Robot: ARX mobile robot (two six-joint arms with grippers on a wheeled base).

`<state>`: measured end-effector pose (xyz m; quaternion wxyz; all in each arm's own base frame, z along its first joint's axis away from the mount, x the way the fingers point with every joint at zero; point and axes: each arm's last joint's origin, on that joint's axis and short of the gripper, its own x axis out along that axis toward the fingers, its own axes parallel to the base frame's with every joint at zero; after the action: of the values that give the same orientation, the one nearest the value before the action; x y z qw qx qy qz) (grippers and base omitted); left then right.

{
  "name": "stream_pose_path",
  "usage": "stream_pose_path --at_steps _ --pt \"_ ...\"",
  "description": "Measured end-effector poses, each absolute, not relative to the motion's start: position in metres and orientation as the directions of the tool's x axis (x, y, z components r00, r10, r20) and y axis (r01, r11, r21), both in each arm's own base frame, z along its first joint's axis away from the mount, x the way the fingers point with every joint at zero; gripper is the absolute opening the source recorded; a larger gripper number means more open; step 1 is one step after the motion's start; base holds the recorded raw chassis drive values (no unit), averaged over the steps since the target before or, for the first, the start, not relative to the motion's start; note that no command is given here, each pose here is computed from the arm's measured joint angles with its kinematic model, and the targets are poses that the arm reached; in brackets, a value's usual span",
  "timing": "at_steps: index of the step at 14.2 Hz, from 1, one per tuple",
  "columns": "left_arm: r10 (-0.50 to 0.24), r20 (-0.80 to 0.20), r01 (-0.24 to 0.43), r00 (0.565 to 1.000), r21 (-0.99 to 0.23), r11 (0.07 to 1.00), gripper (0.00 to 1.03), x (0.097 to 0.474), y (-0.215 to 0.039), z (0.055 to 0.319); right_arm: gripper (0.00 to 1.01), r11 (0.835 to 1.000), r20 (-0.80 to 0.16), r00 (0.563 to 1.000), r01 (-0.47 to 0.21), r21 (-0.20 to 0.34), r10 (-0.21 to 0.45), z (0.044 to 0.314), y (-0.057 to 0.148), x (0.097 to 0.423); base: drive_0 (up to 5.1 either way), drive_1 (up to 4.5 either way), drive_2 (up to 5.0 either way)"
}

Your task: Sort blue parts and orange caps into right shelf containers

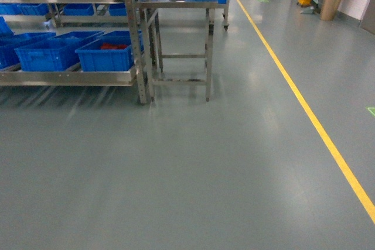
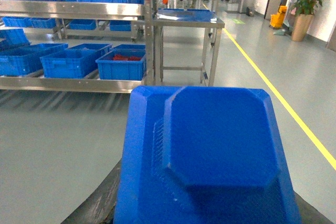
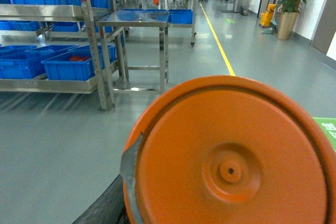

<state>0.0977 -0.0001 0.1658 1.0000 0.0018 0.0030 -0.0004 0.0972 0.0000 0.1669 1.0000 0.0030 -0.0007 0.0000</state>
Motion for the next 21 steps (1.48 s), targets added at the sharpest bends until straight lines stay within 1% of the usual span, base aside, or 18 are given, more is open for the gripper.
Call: stream_pose_path --at_steps 21 --pt "0.000 -0.008 0.000 1.000 0.004 1.000 0.43 0.0977 -0.0001 0.1656 0.45 1.000 -0.001 1.000 0.000 0.006 0.000 0.1667 0.0000 0.0972 0.0 4.17 -4.1"
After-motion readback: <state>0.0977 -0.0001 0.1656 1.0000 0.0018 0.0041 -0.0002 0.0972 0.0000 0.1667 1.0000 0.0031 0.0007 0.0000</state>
